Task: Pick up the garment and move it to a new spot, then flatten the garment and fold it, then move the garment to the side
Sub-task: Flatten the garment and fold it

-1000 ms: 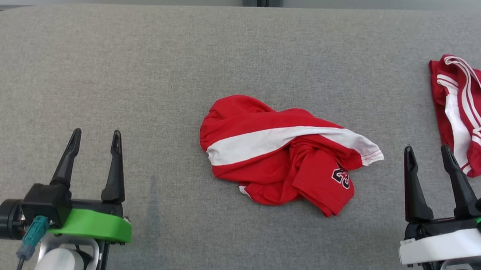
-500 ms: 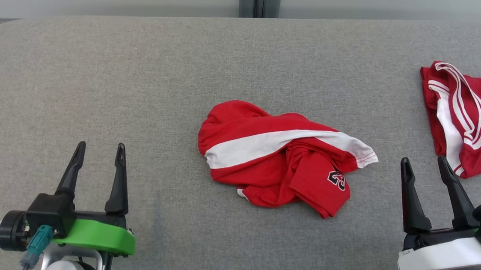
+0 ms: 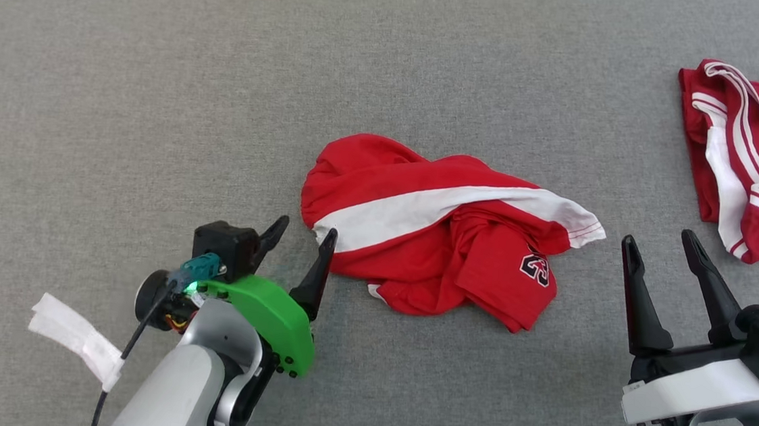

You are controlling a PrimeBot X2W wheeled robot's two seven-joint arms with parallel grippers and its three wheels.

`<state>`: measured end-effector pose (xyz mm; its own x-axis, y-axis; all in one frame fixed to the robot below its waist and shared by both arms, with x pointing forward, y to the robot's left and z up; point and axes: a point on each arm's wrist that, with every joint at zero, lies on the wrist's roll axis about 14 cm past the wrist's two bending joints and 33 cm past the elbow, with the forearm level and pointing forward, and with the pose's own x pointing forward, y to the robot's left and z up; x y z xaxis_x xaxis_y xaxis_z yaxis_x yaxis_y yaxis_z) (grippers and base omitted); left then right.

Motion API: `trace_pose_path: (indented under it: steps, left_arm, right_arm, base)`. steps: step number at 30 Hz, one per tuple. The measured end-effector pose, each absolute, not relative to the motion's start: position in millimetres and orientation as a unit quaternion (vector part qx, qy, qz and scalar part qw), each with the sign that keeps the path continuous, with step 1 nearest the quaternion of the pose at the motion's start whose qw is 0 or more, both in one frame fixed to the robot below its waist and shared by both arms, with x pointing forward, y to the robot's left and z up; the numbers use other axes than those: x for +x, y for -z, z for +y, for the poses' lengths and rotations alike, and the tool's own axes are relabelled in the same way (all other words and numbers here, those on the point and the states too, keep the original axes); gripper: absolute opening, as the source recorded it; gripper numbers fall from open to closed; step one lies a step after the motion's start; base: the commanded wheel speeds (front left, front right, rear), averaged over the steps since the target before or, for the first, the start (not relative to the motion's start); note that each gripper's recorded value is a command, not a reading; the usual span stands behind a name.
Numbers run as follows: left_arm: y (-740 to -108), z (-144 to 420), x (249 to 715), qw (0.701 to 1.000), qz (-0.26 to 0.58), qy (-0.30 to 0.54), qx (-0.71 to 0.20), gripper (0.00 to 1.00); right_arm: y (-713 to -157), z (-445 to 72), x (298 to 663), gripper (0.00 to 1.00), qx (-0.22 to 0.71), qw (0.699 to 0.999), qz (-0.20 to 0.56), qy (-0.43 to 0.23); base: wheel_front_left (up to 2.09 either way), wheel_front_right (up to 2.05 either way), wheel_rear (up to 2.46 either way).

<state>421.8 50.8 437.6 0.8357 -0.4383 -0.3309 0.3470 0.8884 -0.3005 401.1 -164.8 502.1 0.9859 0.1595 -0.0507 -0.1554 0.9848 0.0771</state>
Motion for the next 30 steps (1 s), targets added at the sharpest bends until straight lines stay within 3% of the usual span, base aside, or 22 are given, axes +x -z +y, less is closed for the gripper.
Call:
trace_pose_path:
  steps: [3,4,5,6,24,25,26,27,30]
  left_arm:
    - [-416.5,45.8,422.4,0.942,0.236,0.207,-0.12,1.0]
    - [-412.3,44.6,423.6,0.94,0.243,0.207,-0.122,0.76]
    - [-408.3,43.7,425.3,0.938,0.248,0.207,-0.123,0.21]
    - [-405.5,42.9,426.6,0.938,0.25,0.207,-0.124,0.0]
    - [-408.6,50.8,440.4,0.947,0.216,0.201,-0.124,0.0]
    - [-409.2,51.6,440.9,0.948,0.213,0.2,-0.124,0.0]
    - [-409.3,52.5,440.8,0.949,0.212,0.199,-0.123,0.0]
    - [-410.7,53.5,441.4,0.95,0.207,0.198,-0.124,0.0]
    - [-419.1,56.5,444.3,0.955,0.185,0.196,-0.121,0.0]
  right_arm:
    - [-495.7,-168.2,403.4,1.0,0.034,0.996,0.038,-0.075]
    - [-493.5,-169.3,403.9,1.0,0.033,0.996,0.041,-0.074]
    - [-490.1,-171.0,403.9,1.0,0.031,0.996,0.046,-0.073]
    - [-486.4,-172.7,403.6,1.0,0.03,0.996,0.052,-0.071]
    - [-414.6,-152.9,432.9,1.0,0.031,0.98,0.145,-0.13]
    - [-411.8,-152.3,435.5,0.91,0.031,0.98,0.146,-0.131]
    - [-408.9,-150.8,438.1,0.53,0.031,0.979,0.148,-0.134]
    - [-405.7,-148.6,439.7,0.0,0.031,0.978,0.153,-0.139]
    - [-408.9,-146.7,446.3,0.0,0.031,0.979,0.14,-0.145]
  base:
    - [0.0,0.0,0.0]
    - [0.0,0.0,0.0]
    - [0.0,0.0,0.0]
    - [0.0,0.0,0.0]
    - [0.0,0.0,0.0]
    - [0.0,0.0,0.0]
    - [0.0,0.0,0.0]
    - [0.0,0.0,0.0]
    - [0.0,0.0,0.0]
